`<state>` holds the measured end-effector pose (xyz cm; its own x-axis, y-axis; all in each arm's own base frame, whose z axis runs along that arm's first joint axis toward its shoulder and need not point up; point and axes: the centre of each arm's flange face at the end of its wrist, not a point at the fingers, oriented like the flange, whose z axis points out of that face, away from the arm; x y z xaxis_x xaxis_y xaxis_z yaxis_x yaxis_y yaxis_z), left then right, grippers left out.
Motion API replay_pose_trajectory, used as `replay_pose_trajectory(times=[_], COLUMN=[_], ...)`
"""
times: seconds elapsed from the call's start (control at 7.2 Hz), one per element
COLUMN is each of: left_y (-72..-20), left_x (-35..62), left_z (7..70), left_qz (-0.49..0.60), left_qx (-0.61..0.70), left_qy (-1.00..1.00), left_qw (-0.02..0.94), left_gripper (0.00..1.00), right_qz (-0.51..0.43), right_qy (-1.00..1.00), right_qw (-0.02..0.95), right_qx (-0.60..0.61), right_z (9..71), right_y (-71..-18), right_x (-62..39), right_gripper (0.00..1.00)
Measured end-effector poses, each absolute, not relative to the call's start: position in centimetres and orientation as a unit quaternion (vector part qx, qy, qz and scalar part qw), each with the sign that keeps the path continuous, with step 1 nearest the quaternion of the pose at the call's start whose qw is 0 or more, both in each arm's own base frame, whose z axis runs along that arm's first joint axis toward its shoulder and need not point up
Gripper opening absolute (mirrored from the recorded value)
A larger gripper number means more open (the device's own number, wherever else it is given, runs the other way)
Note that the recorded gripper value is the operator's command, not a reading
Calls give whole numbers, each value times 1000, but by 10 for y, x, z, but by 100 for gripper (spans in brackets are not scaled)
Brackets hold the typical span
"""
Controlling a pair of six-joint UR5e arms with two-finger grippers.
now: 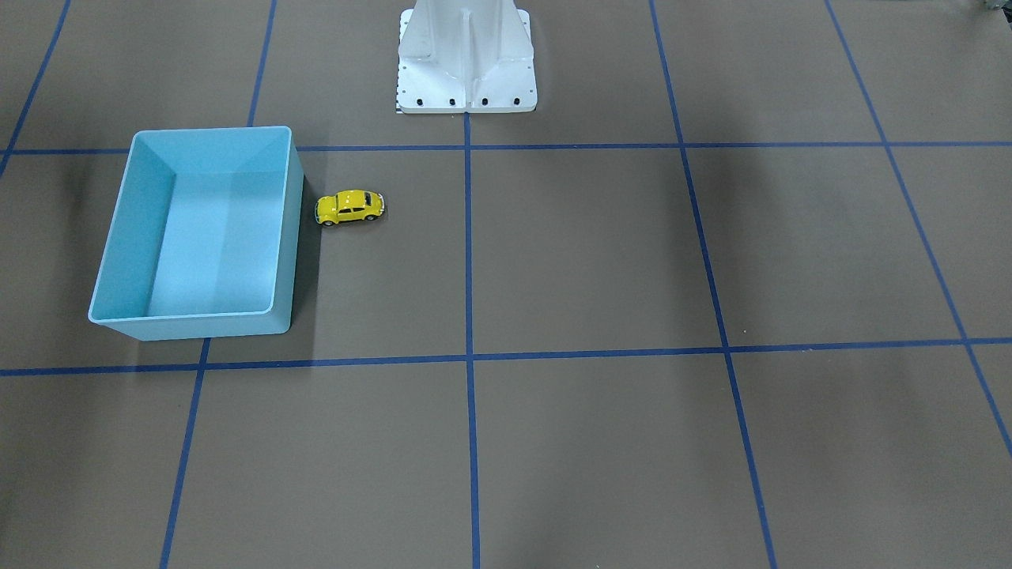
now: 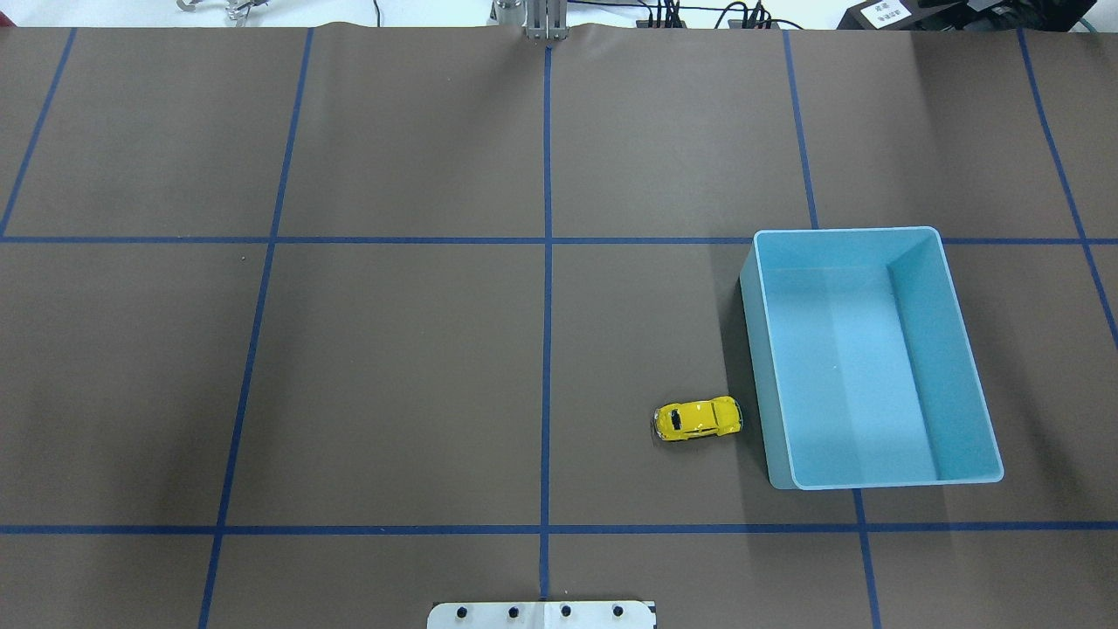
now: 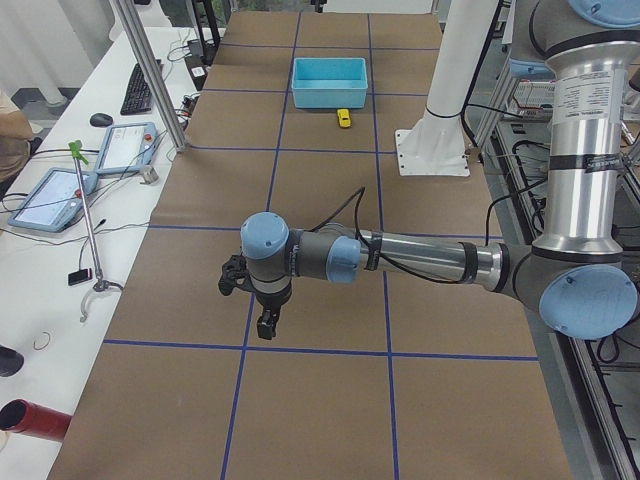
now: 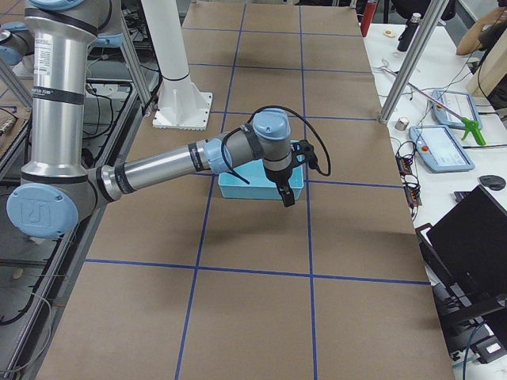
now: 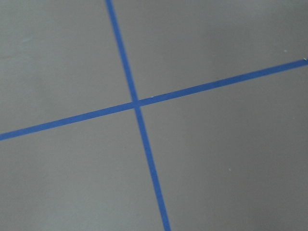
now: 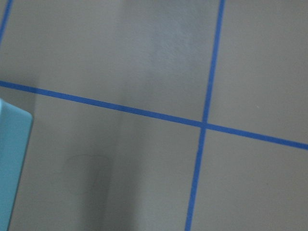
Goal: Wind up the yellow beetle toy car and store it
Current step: 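Move the right gripper over the bin toward the stopped car, then lower the right gripper onto the yellow car beside the bin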
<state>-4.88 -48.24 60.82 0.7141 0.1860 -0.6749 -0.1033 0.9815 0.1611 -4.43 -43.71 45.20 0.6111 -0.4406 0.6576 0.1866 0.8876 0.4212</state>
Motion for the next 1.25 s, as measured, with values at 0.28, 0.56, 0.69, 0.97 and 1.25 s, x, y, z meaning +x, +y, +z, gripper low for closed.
replay_pose_trajectory(times=[0.28, 0.56, 0.69, 0.97, 1.25], left_y=[-468, -452, -448, -447, -448], left_x=[-56, -55, -55, -55, -56], left_z=[607, 618, 622, 618, 616], left_qz=[71, 65, 66, 69, 68], left_qx=[49, 38, 36, 41, 41], left_qy=[394, 409, 411, 411, 407], left_qw=[915, 909, 908, 908, 910], left_gripper=[100, 100, 100, 100, 100], right_qz=[-207, -262, -297, -416, -536], right_qy=[-434, -450, -453, -407, -324], right_qw=[865, 840, 825, 786, 738], right_qx=[144, 153, 164, 208, 252], right_z=[377, 305, 283, 273, 281], right_y=[-407, -374, -362, -337, -332], right_x=[-105, -161, -187, -241, -274], right_gripper=[100, 100, 100, 100, 100])
